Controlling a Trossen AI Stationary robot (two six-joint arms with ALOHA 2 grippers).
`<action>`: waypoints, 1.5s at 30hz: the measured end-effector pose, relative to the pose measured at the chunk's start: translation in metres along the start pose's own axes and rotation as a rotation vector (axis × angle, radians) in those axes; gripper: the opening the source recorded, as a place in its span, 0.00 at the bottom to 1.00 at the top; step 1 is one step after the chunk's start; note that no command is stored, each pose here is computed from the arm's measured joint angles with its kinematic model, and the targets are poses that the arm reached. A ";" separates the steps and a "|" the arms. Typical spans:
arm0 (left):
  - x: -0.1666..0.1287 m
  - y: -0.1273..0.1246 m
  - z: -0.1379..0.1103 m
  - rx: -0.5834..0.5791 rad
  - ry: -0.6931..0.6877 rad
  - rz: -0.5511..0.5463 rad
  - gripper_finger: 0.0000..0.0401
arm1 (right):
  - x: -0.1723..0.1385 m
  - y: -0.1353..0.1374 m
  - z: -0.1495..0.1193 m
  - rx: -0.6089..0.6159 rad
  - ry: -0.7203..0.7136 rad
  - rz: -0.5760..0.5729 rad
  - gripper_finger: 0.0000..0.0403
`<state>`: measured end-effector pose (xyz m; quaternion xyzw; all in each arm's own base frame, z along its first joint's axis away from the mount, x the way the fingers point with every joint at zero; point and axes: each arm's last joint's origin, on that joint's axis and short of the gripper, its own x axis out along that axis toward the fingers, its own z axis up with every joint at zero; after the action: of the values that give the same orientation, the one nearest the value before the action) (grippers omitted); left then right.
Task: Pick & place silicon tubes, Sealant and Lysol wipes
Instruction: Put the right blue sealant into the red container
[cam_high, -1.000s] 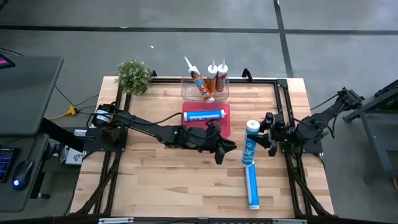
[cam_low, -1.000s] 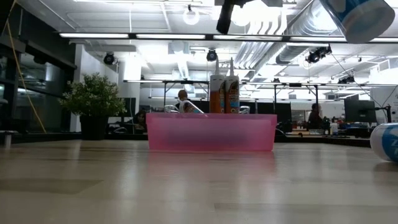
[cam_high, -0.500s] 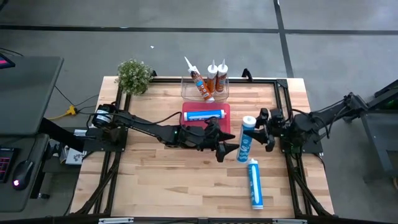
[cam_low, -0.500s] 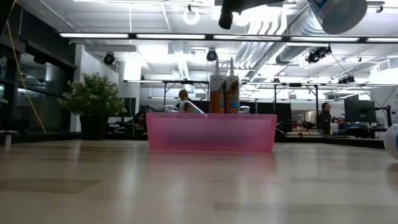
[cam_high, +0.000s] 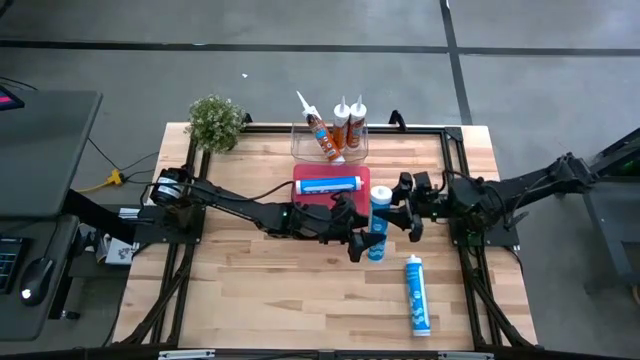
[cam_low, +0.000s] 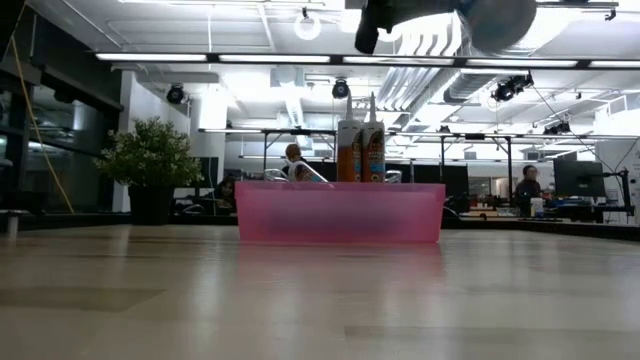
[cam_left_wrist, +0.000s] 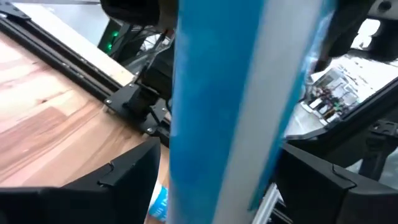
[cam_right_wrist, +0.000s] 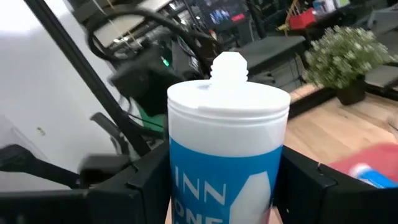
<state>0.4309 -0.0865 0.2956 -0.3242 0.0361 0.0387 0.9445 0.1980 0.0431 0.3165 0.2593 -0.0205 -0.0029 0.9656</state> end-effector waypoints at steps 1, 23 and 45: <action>0.000 -0.001 0.001 -0.001 0.002 -0.006 0.72 | 0.003 0.001 0.004 -0.002 -0.003 0.010 0.53; 0.000 0.001 -0.001 0.055 0.020 -0.005 0.51 | 0.030 0.012 0.022 -0.103 0.068 -0.019 0.53; 0.000 0.000 -0.002 0.097 0.031 -0.025 0.48 | 0.030 0.011 0.020 -0.074 0.090 -0.027 0.53</action>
<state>0.4312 -0.0877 0.2938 -0.2788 0.0486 0.0202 0.9589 0.2272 0.0421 0.3408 0.2234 0.0265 -0.0049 0.9744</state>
